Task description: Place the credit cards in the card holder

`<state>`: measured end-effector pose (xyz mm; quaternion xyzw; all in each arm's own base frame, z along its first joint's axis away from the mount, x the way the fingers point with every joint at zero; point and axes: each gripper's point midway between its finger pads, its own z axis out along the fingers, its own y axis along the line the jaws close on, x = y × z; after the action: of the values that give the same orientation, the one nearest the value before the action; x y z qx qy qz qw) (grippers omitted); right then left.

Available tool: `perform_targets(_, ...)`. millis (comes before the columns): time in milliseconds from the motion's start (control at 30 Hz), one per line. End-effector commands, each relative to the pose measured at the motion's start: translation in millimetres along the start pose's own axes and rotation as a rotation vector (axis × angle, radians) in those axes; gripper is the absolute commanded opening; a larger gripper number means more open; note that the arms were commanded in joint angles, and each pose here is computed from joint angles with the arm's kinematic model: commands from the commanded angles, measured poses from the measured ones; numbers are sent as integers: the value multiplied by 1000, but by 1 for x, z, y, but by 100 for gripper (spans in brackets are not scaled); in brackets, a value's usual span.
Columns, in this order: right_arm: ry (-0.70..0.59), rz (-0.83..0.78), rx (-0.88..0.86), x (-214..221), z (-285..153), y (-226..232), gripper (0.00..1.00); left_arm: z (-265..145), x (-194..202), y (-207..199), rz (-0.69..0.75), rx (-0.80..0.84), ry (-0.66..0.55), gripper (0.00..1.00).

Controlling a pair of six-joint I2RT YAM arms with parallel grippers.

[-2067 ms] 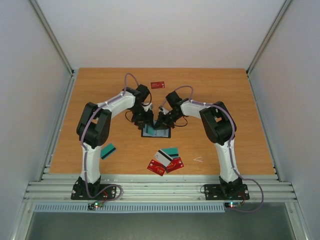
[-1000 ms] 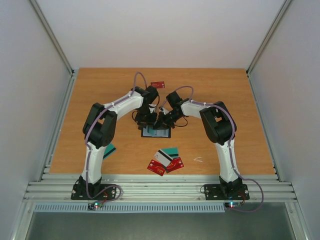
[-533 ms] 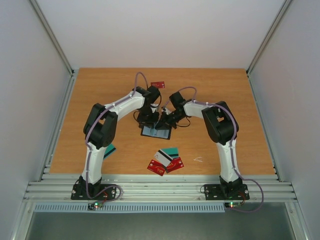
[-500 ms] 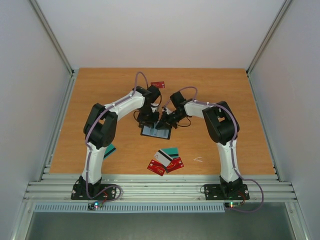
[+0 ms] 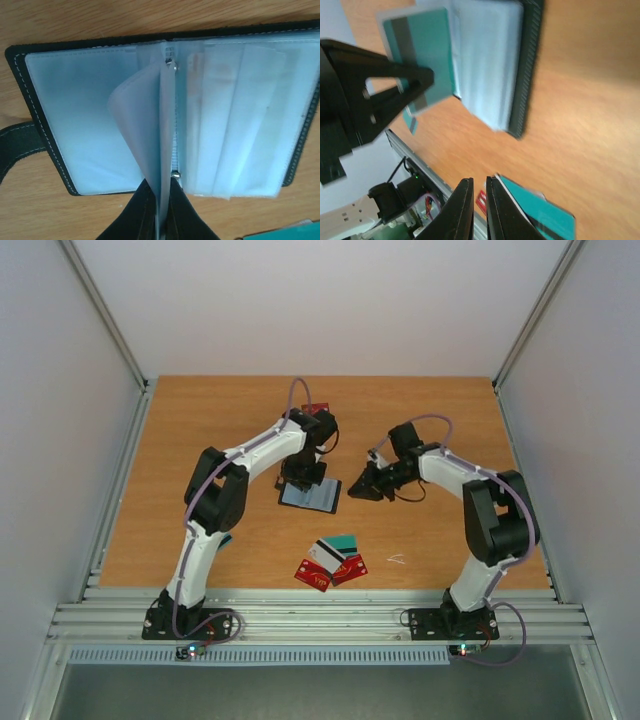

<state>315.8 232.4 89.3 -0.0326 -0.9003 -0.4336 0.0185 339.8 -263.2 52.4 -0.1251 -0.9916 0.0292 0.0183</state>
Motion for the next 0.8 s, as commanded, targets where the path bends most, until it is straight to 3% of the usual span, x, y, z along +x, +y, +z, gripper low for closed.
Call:
perform_targets(0, -16, 48, 37, 27, -20, -20, 10, 6, 5, 9, 5, -154, 35, 7)
perform_targets(433, -35, 97, 37, 74, -46, -35, 10, 12, -7, -7, -96, -246, 34, 16)
perform_targets(767, -33, 101, 20, 78, -48, -31, 10, 16, -6, -58, -137, -59, 41, 43)
